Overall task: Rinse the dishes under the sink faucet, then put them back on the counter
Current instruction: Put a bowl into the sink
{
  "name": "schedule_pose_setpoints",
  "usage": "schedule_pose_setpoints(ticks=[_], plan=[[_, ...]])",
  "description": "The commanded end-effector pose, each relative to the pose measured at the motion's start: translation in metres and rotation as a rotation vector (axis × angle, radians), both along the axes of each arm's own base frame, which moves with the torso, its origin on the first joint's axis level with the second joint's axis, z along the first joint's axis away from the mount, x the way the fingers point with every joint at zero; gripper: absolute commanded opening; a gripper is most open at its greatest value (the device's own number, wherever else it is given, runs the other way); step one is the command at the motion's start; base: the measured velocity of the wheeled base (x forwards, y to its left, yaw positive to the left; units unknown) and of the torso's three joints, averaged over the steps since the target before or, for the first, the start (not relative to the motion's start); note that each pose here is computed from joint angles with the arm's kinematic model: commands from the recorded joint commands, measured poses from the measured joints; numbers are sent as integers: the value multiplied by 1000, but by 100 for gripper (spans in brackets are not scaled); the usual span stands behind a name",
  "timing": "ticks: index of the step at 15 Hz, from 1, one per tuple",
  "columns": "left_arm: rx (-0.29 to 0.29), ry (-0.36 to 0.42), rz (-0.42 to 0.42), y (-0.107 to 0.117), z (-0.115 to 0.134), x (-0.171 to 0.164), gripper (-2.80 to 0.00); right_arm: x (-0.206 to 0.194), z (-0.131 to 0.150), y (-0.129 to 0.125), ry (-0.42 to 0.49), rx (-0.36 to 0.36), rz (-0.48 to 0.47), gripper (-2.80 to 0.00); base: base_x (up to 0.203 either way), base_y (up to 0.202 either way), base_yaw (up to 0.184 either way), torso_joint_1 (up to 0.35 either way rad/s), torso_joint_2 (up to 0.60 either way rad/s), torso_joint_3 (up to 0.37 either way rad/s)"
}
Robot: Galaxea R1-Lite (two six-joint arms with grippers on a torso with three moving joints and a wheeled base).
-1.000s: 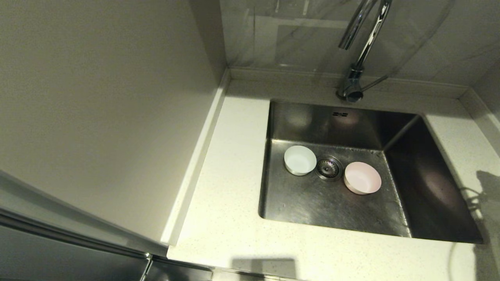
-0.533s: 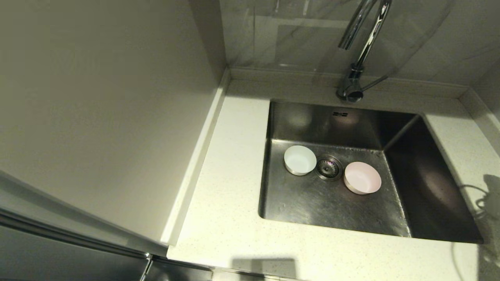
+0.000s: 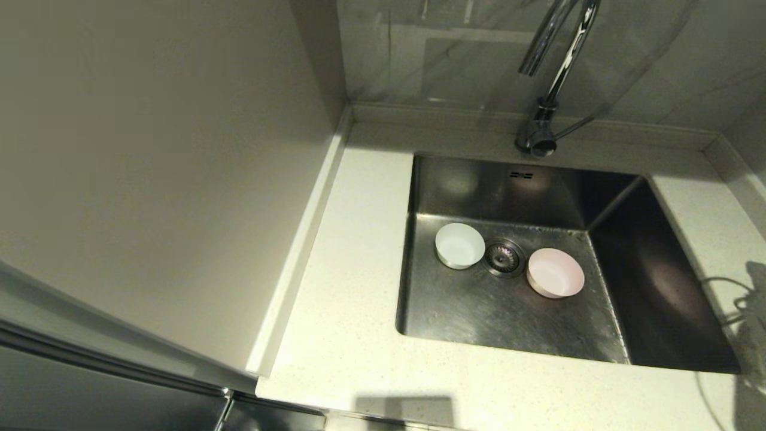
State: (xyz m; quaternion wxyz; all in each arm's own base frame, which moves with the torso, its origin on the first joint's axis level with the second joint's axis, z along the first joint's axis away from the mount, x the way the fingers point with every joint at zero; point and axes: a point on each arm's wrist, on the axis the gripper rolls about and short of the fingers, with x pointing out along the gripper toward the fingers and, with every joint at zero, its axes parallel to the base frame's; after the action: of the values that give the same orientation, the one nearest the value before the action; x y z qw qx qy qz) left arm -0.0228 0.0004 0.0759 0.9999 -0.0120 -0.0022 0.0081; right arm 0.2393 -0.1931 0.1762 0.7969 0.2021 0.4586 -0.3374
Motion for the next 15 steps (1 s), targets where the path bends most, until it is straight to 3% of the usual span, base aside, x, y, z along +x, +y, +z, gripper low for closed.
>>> schedule_pose_setpoints(ticks=[1,5,8,15], plan=[[-1,-2,1,0,0,0,-280,0,0,-1,-3,-2,-2,-280,0,0,0,0,0,0],[-1,-2,1,0,0,0,-280,-1,2,3,-9,0,7,-280,0,0,0,0,0,0],[-1,-2,1,0,0,0,-280,-1,9,23,-28,-2,76,-280,0,0,0,0,0,0],[-1,-2,1,0,0,0,-280,20,28,151,-81,-34,545,-280,0,0,0,0,0,0]])
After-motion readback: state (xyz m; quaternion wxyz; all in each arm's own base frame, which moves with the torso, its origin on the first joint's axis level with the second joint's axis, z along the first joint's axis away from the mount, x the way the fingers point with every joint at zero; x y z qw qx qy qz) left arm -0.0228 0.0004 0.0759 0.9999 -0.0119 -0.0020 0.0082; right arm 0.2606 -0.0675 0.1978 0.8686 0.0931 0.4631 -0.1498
